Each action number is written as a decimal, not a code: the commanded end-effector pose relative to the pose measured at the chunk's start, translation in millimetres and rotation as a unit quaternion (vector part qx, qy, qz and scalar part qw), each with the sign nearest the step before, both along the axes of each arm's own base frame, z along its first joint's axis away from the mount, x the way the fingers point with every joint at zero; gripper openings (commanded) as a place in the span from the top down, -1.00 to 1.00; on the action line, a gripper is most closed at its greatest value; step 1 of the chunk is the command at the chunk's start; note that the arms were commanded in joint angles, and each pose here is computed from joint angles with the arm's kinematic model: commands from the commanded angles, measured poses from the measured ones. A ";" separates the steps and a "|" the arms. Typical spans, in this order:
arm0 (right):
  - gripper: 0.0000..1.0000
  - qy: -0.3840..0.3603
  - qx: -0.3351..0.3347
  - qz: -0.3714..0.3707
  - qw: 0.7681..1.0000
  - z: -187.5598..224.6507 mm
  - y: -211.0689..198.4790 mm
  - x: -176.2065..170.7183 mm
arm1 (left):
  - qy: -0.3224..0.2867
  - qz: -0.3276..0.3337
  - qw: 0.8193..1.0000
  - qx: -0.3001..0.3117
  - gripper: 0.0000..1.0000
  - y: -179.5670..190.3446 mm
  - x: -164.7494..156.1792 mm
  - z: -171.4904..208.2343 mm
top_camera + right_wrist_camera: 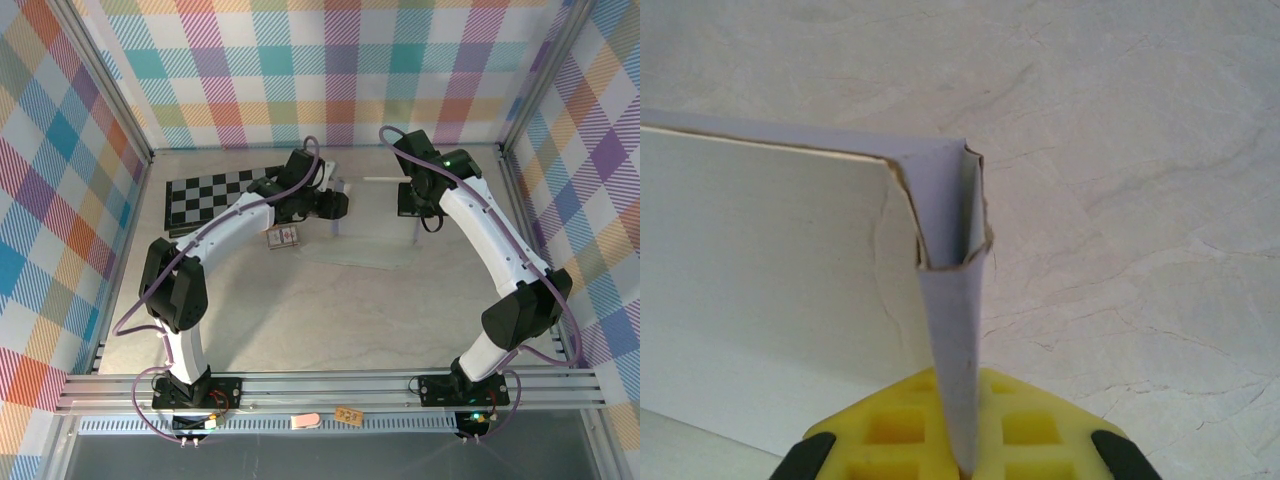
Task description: Fold the paper box
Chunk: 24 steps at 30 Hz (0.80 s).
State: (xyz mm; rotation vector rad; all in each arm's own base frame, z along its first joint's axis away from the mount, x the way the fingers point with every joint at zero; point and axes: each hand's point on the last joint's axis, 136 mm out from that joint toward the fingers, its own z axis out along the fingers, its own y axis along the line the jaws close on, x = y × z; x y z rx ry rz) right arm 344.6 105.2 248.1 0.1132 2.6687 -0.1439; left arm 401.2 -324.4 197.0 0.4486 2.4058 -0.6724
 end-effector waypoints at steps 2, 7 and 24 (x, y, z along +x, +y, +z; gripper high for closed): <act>1.00 -0.017 0.012 -0.002 1.000 18.0 -1.8 -3.4 | -0.014 -0.016 0.999 0.044 0.07 4.2 -13.7 -9.2; 1.00 -0.018 0.014 -0.002 1.000 18.2 -1.1 -3.1 | -0.022 -0.003 0.999 0.033 0.07 7.2 -16.1 -10.2; 1.00 -0.017 0.016 0.003 1.000 17.7 -0.3 -4.7 | -0.042 0.015 0.999 0.027 0.30 -3.4 11.1 -1.2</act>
